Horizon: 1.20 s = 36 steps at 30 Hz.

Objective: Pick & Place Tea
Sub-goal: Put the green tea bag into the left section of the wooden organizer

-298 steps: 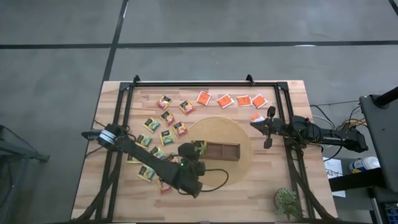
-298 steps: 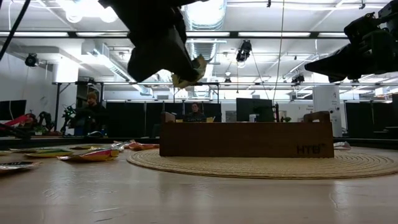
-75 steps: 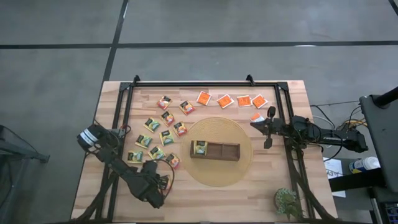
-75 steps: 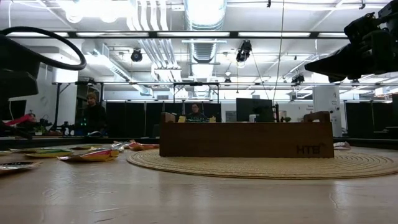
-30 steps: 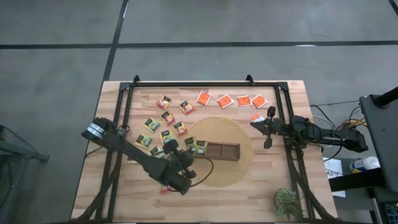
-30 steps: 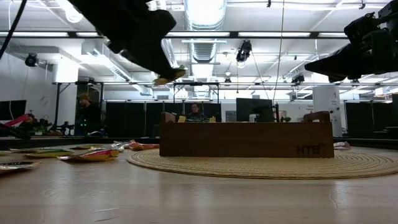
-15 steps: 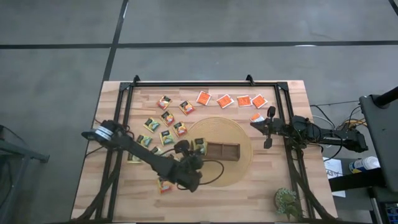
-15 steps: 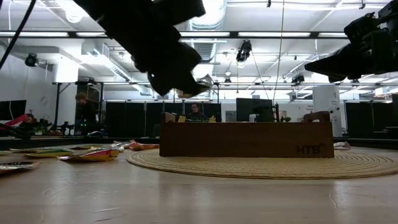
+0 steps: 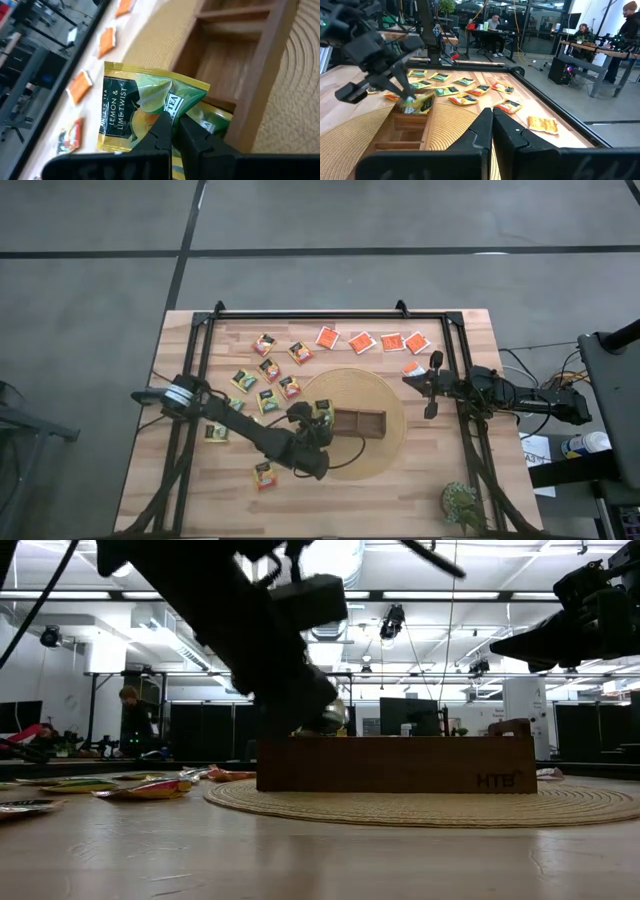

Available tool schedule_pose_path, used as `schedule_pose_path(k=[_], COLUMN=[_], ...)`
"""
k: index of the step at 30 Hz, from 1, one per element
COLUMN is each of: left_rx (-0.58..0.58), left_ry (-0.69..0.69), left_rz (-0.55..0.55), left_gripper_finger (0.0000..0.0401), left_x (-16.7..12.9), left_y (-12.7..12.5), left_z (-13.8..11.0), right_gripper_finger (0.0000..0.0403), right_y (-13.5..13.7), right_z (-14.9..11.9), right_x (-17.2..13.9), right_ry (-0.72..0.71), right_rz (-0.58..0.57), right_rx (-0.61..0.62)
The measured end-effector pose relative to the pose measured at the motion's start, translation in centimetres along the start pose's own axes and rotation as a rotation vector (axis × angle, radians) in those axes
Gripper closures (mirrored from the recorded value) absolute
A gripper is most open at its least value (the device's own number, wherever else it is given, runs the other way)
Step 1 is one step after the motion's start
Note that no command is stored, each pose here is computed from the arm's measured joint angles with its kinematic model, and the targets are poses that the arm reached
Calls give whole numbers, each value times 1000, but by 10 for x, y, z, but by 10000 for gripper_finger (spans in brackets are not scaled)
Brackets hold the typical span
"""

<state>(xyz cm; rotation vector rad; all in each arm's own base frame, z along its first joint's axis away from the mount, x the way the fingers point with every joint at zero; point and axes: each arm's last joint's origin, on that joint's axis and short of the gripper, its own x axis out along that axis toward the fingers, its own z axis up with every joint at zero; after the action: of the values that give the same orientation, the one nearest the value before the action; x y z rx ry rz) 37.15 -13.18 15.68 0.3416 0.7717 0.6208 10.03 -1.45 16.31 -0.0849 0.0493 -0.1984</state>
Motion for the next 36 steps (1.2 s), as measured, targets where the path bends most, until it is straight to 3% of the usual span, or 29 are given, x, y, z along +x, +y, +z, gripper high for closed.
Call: schedule_pose_path(k=[14,32,36], left_rx=[63,54,56], left_ry=[60,100,107], left_rz=[-7,-42,-63], left_gripper_finger=[381,377,353], left_x=[8,3,-1], left_y=[0,1,0], left_z=[-7,-6,-2], right_gripper_finger=[394,394,394], right_y=[0,0,0], right_z=[0,0,0], right_x=[0,0,0], right_ry=[0,0,0], right_rz=[0,0,0], right_rx=[0,0,0])
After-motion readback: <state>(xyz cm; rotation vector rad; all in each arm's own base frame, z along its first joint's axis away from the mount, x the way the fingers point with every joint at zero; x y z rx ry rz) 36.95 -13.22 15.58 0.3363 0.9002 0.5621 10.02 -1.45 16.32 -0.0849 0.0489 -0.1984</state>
